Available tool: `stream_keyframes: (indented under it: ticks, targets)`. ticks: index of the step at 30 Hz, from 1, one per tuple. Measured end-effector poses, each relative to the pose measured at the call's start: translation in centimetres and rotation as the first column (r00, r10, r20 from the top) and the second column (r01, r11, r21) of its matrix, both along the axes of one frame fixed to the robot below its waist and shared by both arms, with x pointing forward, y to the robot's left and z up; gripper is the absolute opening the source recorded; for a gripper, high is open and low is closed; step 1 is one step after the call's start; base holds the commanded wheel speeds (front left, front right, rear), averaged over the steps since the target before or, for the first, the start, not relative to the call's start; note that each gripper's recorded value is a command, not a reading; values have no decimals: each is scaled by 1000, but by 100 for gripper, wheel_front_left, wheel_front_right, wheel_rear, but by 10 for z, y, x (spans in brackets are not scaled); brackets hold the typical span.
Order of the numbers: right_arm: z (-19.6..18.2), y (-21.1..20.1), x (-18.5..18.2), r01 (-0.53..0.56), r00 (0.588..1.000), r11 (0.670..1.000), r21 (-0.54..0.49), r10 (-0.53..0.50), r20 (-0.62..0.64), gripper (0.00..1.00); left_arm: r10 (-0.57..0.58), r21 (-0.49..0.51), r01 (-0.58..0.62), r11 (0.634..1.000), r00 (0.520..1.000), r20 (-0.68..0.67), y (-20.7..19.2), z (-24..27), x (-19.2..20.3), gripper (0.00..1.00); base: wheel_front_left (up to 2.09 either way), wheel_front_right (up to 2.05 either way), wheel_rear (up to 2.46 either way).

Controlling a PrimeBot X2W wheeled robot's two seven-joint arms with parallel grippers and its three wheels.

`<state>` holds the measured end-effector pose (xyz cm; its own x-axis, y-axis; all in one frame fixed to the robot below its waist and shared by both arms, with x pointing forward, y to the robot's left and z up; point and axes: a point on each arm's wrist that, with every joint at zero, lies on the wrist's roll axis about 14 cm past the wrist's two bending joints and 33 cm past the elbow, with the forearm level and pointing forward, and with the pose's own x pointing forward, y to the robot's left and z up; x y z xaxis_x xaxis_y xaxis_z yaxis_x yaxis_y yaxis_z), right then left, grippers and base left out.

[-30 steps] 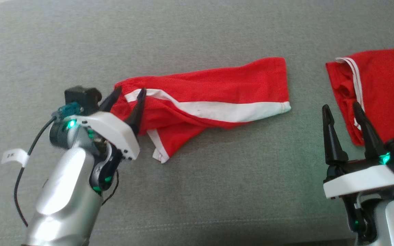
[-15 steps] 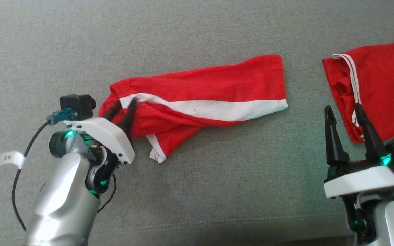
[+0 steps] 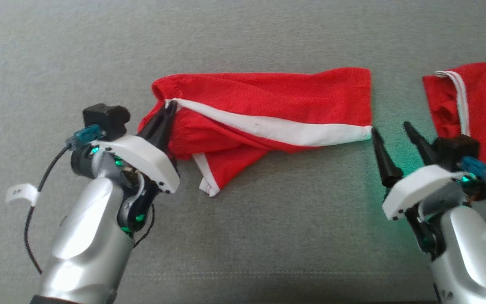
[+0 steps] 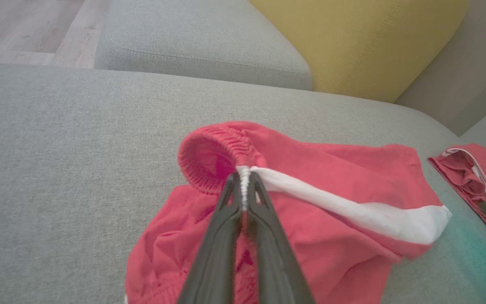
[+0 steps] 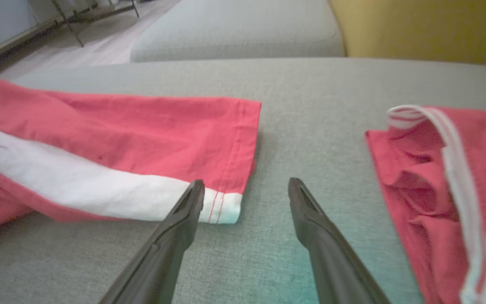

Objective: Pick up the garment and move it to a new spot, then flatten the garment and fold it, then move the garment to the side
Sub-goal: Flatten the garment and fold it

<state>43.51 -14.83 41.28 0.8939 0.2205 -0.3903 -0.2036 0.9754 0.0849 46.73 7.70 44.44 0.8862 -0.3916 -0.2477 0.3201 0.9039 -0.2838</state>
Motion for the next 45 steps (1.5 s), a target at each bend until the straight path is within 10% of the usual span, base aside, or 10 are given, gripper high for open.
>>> stream_keyframes:
  ticks: [8, 10, 21, 36, 45]
  targets:
    - [-48, 25, 6, -74, 983, 997, 13, 75, -165, 100, 0, 0, 0, 1000, 1000, 8, 3, -2, -2, 0, 0, 0, 0]
    - [-48, 31, 9, -85, 982, 996, 29, 88, -167, 0, 2, -4, -2, 1000, 1000, 17, 3, -2, -2, 0, 0, 0, 0]
    - [41, 16, 36, -62, 986, 995, 83, 48, 161, 0, -37, 30, 33, 999, 987, 156, 6, 40, 1, 0, 0, 0, 0]
    - [267, -33, -6, 29, 721, 998, 47, -54, 691, 0, -102, 34, 98, 995, 861, 498, -4, 193, -32, 0, 0, 0, 0]
    - [276, -38, -26, 54, 719, 997, 60, -80, 690, 0, -99, 39, 92, 995, 837, 539, -2, 217, -44, 0, 0, 0, 0]
